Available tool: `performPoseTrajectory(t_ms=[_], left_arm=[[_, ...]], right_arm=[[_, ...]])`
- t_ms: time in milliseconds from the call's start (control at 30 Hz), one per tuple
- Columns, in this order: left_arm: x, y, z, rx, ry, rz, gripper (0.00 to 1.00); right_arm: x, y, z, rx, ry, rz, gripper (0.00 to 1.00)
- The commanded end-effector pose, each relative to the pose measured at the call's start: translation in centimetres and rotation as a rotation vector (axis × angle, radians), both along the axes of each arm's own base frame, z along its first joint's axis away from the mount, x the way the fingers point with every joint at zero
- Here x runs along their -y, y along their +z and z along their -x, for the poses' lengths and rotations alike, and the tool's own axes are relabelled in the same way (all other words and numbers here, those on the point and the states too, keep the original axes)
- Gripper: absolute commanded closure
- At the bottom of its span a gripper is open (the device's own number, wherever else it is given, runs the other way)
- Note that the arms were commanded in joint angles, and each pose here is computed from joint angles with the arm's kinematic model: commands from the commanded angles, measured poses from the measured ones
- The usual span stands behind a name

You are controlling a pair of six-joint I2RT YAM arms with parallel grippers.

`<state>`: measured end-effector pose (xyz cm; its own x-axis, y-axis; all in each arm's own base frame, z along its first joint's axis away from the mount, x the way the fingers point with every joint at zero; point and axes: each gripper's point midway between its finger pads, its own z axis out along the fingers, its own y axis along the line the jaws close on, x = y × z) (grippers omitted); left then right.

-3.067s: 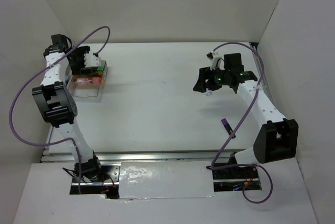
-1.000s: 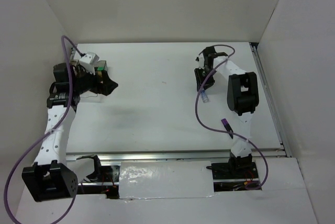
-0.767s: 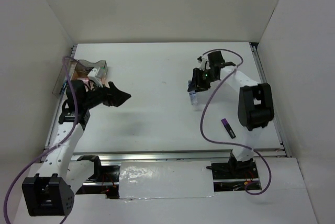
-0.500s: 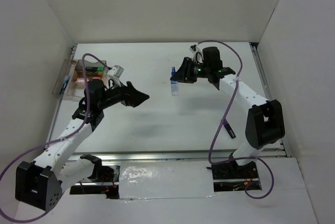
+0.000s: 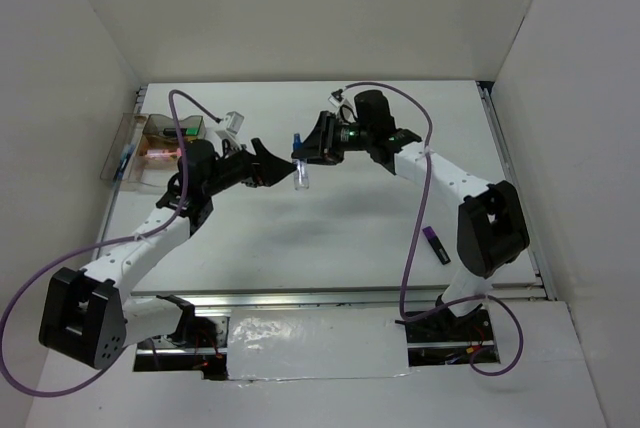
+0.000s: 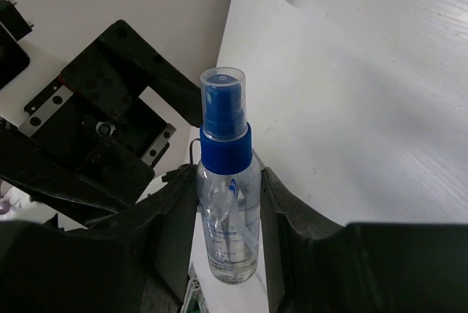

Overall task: Sort the stationery into containers
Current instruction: Pick up the stationery from the center of the board, then place the stationery in the storage box.

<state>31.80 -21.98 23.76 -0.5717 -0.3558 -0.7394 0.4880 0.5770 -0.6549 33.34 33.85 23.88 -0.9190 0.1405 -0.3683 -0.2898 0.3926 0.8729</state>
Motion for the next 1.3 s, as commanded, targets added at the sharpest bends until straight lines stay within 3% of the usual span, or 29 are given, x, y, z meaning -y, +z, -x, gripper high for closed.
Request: performPoseTrajectory(t_ms=[0,200,433,767,833,900,1000,1033,1100,1133,1233,1267], left_arm=[[1.3,3.2,-0.5,0.06,-0.036,0.08,0.08],[1.7,1.8,-0.9,-0.01,-0.041,0.092,0.14],[2.3,2.5,-0.7,0.005,-0.079,0.121,0.31],[2.7,2.6,0.0,-0.003,-0.119,0.139,0.47],[2.7,2.4,0.1,-0.008,-0.126,0.131,0.55],[2.3,1.9,0.0,-0.013,-0.122,0.095,0.69],[0.1,1.1,-0.9,-0.027,-0.086,0.032,0.92],[-0.8,1.6,-1.3,-0.012,-0.076,0.008,0.96],[-4.4,-0.4,-2.1,-0.04,-0.029,-0.127,1.0],[-5.8,0.3,-2.6,-0.012,-0.024,-0.182,1.0],[-12.1,-0.1,-3.0,0.061,-0.015,-0.384,1.0],[-15.3,-0.2,-3.5,0.156,-0.015,-0.501,1.0]], right_arm=[[-1.1,3.1,-0.1,0.054,0.028,-0.076,1.0],[-1.7,4.0,-0.4,0.067,0.037,-0.1,1.0],[-2.6,4.1,-0.2,0.069,0.051,-0.111,1.0],[-2.9,4.0,-0.4,0.066,0.062,-0.121,1.0],[-2.9,3.8,-0.2,0.065,0.069,-0.126,1.0],[-2.9,4.1,0.2,0.078,0.093,-0.138,1.0],[-2.6,4.8,0.3,0.104,0.101,-0.14,0.76],[-2.2,5.4,0.3,0.119,0.098,-0.142,0.55],[-0.9,5.7,-0.6,0.132,0.075,-0.132,0.35],[0.0,6.4,-0.9,0.152,0.063,-0.132,0.14],[3.2,7.7,-1.9,0.232,0.029,-0.102,0.08],[4.0,7.7,-2.2,0.305,0.034,-0.066,0.02]])
